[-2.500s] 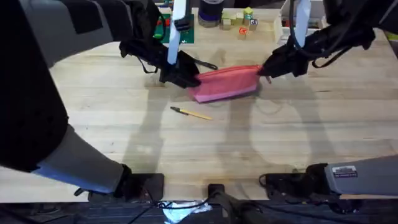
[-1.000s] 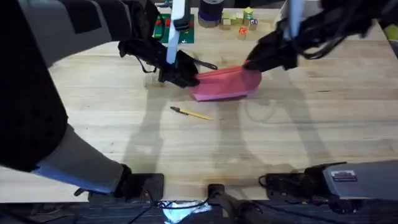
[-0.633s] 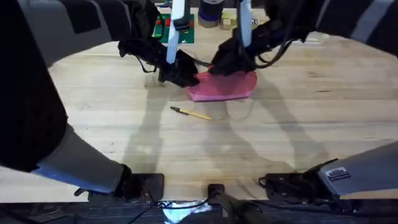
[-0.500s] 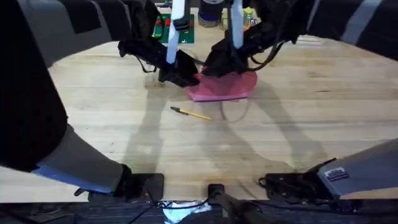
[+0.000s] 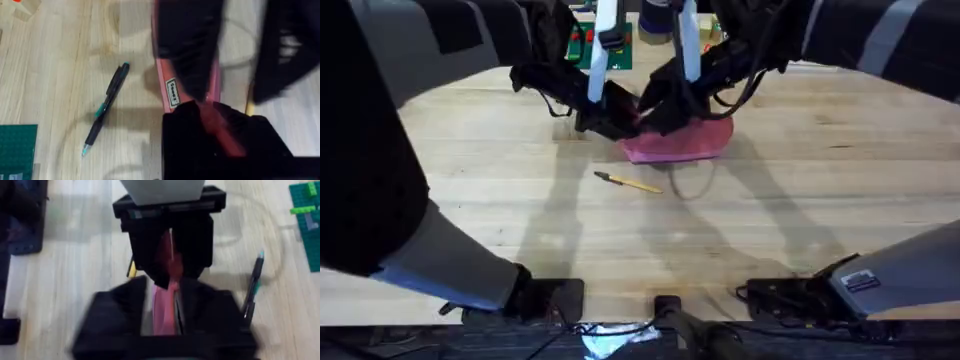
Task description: Unzip the bag, pick up the pens from the table one at a time and place them inside, then zip the bag closed.
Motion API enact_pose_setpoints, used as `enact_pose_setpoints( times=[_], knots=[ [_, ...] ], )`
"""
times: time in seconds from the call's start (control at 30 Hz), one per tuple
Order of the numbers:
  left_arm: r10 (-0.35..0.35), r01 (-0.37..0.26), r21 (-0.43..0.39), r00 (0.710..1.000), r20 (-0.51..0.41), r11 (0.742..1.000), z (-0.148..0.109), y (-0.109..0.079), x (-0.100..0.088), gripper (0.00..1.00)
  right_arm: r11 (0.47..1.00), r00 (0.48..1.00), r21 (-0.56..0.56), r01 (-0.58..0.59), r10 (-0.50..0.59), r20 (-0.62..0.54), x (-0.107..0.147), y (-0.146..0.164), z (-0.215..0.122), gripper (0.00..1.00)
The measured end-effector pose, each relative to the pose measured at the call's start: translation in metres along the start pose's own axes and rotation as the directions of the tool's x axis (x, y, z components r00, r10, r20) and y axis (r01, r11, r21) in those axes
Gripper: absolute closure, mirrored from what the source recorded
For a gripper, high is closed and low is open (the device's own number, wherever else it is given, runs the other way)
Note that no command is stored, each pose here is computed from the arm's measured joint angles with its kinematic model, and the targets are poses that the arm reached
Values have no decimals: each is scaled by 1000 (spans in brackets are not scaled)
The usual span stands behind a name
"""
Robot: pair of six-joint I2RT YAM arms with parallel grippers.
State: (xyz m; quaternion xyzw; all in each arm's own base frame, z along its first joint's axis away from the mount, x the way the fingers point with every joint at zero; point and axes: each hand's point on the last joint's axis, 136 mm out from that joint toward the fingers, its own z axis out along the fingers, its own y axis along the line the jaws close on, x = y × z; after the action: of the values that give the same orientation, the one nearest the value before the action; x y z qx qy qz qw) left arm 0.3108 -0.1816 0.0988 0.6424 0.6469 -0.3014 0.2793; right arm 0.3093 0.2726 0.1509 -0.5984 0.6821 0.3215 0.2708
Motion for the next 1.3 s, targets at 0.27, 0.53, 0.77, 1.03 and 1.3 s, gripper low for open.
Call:
enact_pose_setpoints(
  times=[0.27,0.53,0.77,1.03,1.3],
  knots=[
    [0,0,0,1000,0,1000,0,0,0,959,997,998,64,-52,49,48,0,-13,-42,6],
    [0,0,0,1000,0,1000,0,0,0,958,969,998,240,-64,62,14,3,-19,-100,6],
    [0,0,1,1000,4,1000,0,0,-1,335,955,997,290,-59,73,-38,11,-24,-105,6],
    [0,0,1,1000,5,1000,0,0,-1,8,932,989,358,-52,98,-112,25,-34,-110,6],
    [-28,28,25,1000,-2,999,-3,-6,-2,8,932,983,356,-63,119,-137,29,-31,-112,6]
  ],
)
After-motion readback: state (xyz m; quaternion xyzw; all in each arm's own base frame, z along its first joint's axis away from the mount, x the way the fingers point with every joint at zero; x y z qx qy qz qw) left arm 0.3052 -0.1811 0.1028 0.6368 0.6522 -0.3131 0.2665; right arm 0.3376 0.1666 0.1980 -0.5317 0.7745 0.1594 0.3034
